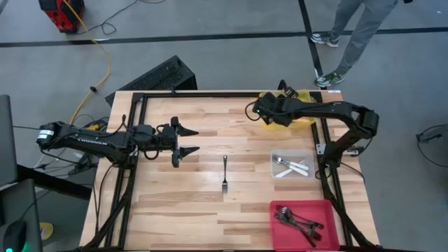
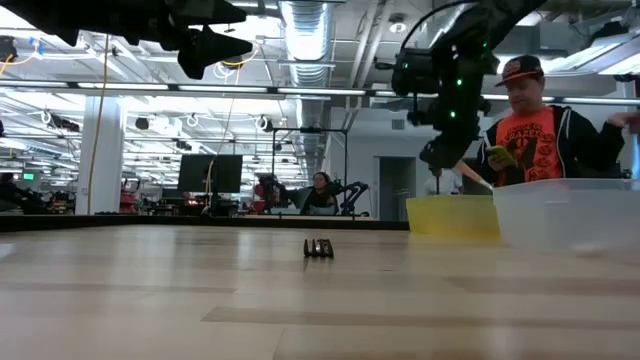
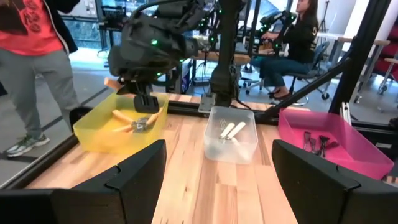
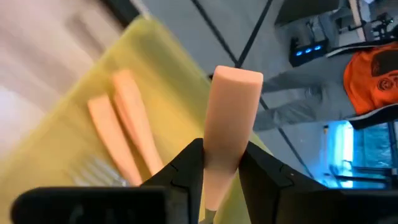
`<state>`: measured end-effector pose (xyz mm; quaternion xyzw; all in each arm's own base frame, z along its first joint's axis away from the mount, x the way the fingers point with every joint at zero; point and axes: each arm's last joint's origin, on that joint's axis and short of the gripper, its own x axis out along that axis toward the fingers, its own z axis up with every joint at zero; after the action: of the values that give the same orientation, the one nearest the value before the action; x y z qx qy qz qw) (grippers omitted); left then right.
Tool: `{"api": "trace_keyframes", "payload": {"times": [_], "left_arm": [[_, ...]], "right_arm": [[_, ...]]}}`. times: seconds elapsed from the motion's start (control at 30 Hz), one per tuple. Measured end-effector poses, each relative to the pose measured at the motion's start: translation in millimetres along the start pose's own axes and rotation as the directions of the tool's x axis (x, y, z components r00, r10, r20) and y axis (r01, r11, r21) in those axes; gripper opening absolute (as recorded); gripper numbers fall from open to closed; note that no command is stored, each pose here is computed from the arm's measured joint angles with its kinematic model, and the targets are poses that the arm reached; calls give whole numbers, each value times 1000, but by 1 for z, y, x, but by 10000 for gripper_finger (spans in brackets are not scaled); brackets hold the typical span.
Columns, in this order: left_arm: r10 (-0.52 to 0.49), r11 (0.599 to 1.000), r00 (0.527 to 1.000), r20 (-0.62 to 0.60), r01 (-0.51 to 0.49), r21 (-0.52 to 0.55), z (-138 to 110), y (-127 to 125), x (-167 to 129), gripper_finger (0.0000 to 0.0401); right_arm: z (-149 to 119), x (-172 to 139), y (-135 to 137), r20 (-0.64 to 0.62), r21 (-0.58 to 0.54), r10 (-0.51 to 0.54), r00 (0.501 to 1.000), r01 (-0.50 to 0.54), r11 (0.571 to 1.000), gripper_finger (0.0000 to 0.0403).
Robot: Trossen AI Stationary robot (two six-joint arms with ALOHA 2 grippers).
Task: Sort silverware by color (type)
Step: Put the orange fork into the yellow bin, then put the black fork into the red bin
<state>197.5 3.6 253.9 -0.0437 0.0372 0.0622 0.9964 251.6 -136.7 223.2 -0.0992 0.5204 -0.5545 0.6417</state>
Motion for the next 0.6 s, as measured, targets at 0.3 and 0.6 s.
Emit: {"api": "trace_keyframes", "payload": {"times": [0.3,0.6], "left_arm": [[-8,1000,1000,-4,8,-25,-1,0,0,277],[-62,998,990,-123,63,1,-14,-2,4,277]], "right_arm": [[-2,18,22,-76,-102,58,995,-66,993,166],[1,-9,5,18,-105,152,988,-149,983,209]]}}
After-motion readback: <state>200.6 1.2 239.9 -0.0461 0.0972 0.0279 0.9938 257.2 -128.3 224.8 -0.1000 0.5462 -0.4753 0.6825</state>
